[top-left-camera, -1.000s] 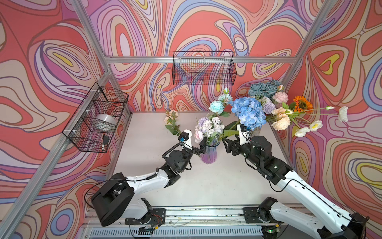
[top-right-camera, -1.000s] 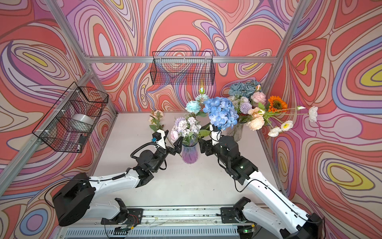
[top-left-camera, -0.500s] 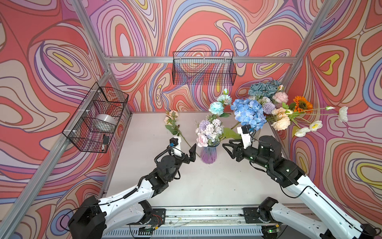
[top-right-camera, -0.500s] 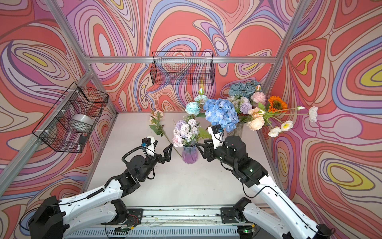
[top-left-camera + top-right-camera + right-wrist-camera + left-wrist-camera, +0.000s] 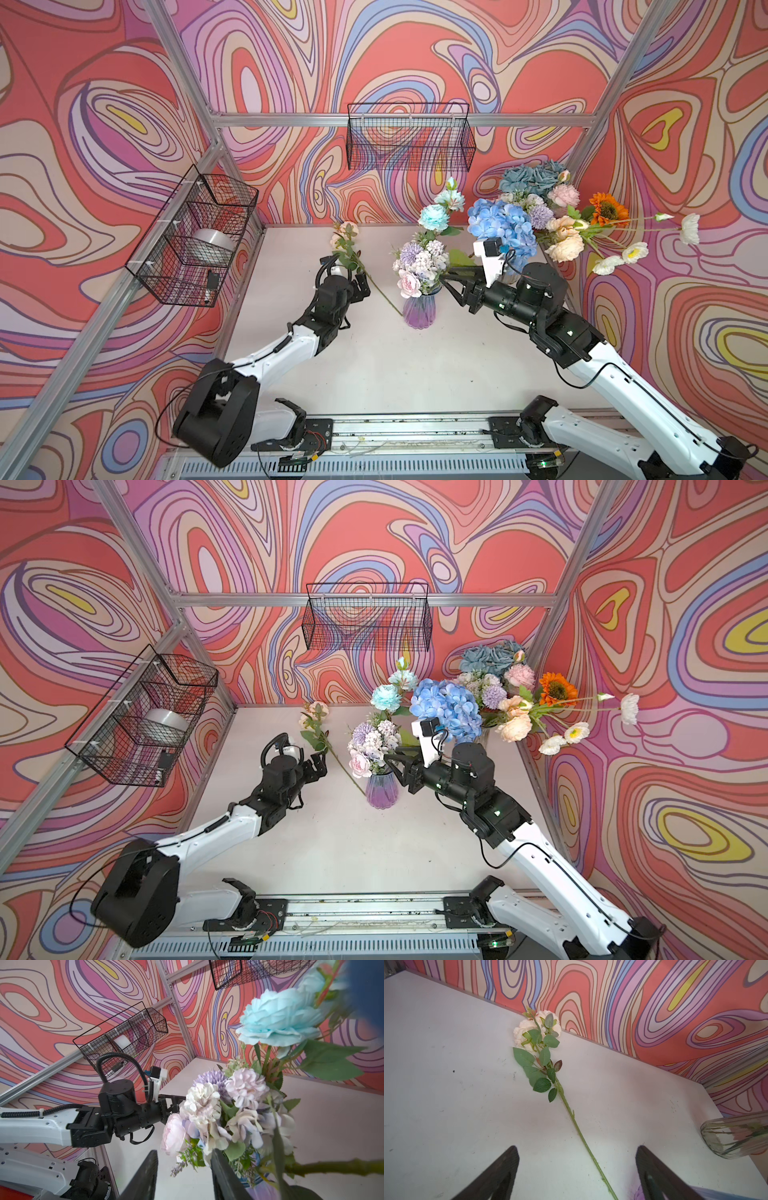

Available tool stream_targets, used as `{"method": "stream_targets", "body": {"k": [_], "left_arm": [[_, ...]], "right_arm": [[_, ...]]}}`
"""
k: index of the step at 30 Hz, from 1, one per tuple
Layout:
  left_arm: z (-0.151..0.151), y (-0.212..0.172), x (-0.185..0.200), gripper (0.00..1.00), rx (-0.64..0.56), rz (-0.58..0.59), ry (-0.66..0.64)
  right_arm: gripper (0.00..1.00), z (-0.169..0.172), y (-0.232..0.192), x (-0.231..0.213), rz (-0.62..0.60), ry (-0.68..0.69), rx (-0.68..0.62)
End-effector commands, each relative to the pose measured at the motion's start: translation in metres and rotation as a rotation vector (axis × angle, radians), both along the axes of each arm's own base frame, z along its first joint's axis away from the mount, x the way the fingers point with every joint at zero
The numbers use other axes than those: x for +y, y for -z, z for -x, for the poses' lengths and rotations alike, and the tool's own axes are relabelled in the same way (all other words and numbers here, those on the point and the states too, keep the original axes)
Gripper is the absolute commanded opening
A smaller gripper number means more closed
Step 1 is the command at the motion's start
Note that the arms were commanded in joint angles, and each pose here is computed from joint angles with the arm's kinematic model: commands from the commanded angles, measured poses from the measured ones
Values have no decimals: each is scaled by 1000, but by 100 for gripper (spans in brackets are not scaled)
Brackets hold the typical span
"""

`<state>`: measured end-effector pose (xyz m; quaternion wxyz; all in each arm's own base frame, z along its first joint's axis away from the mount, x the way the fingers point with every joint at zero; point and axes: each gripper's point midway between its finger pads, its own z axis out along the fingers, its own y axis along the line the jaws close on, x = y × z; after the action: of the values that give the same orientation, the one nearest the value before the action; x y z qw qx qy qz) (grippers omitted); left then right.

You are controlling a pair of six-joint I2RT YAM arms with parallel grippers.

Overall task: Arrange the flowers into the vase
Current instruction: 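Grasp the cream rose stem on the table with the left gripper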

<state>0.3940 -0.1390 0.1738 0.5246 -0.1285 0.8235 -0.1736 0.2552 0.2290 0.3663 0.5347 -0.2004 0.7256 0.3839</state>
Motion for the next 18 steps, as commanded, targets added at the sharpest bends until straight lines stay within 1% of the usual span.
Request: {"method": "stream_targets", "body": {"k": [1, 2, 4, 7, 11, 14, 18], "left_arm": [[-19, 15, -8, 89, 135, 7, 2], [-25, 24, -7, 89, 182, -17, -15], [-37, 35, -7, 94, 231, -64, -27], [-52, 57, -4, 99, 305, -127, -77], [-68, 78, 2, 100, 389, -200, -141], [-77, 90, -5, 100, 417, -192, -143], [-85, 100, -11, 100, 430, -144, -159]], "right_arm": [[44, -2, -24, 3, -38, -10, -82], [44, -3, -25, 3, -37, -7, -87], [44, -4, -25, 3, -38, -6, -96], [44, -5, -24, 4, -35, -9, -103], [45, -7, -22, 4, -27, -4, -112], [45, -8, -20, 3, -20, 7, -118], [45, -10, -17, 2, -13, 14, -119]]}}
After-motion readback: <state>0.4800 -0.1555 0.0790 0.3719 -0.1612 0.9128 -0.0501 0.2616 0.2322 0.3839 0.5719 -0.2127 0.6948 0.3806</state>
